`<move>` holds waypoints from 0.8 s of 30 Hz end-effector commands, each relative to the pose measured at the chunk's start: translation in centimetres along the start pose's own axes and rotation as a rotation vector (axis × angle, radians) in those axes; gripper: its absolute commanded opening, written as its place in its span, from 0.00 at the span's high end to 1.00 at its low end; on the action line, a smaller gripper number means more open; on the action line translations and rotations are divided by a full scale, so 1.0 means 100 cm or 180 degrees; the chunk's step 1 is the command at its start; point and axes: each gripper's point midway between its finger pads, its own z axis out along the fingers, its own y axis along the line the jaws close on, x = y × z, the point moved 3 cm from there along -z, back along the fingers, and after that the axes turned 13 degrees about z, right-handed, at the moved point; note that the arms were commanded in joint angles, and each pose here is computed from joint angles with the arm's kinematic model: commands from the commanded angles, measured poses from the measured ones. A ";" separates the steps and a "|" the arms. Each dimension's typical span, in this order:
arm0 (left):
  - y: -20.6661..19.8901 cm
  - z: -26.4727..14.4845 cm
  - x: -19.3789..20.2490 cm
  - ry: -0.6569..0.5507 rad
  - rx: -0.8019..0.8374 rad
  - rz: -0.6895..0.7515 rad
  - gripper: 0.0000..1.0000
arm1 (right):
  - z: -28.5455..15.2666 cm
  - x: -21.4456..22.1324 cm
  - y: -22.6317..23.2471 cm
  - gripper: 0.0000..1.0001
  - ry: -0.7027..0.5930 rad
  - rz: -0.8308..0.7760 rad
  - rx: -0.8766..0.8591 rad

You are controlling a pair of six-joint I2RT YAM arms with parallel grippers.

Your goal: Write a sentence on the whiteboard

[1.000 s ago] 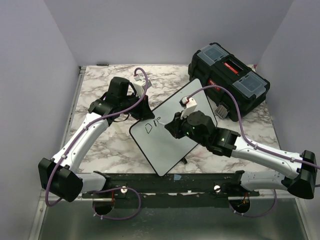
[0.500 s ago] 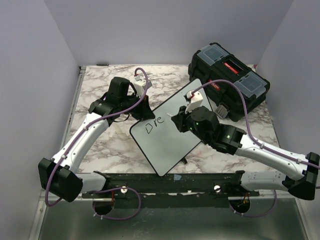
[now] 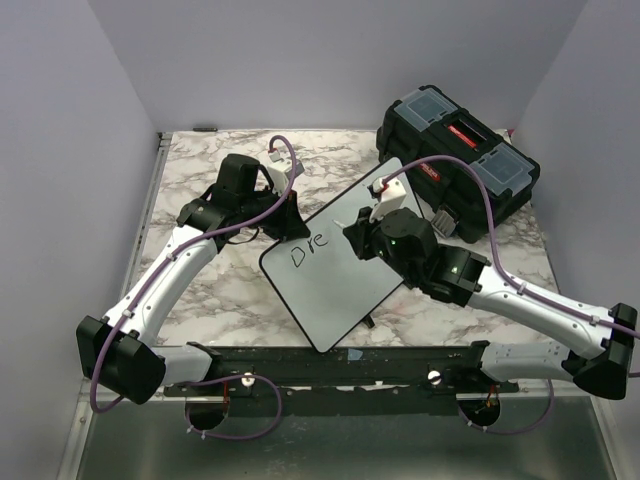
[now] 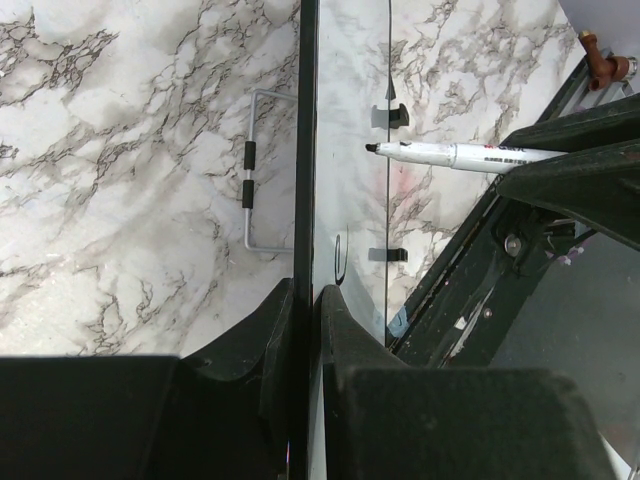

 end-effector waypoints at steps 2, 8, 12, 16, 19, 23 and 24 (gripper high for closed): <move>0.012 -0.007 -0.024 -0.0283 -0.0265 0.0365 1.00 | 0.008 0.001 -0.005 0.99 -0.0032 -0.0025 0.0077; 0.011 -0.008 -0.025 -0.0294 -0.0263 0.0377 1.00 | 0.014 0.005 -0.003 0.99 0.0015 -0.0041 0.0068; 0.011 -0.008 -0.024 -0.0293 -0.0259 0.0376 1.00 | 0.017 0.007 -0.002 0.99 0.0043 -0.0048 0.0057; 0.011 -0.008 -0.024 -0.0295 -0.0257 0.0377 1.00 | 0.018 0.010 -0.001 0.99 0.0085 -0.0062 0.0031; 0.011 -0.008 -0.025 -0.0294 -0.0265 0.0378 1.00 | 0.018 0.014 0.002 0.99 0.0135 -0.0076 -0.0043; 0.012 -0.007 -0.024 -0.0287 -0.0264 0.0372 1.00 | 0.016 0.022 0.004 0.99 0.0246 -0.0157 -0.0168; 0.011 -0.008 -0.025 -0.0291 -0.0265 0.0377 1.00 | 0.016 0.024 0.003 0.99 0.0271 -0.0168 -0.0176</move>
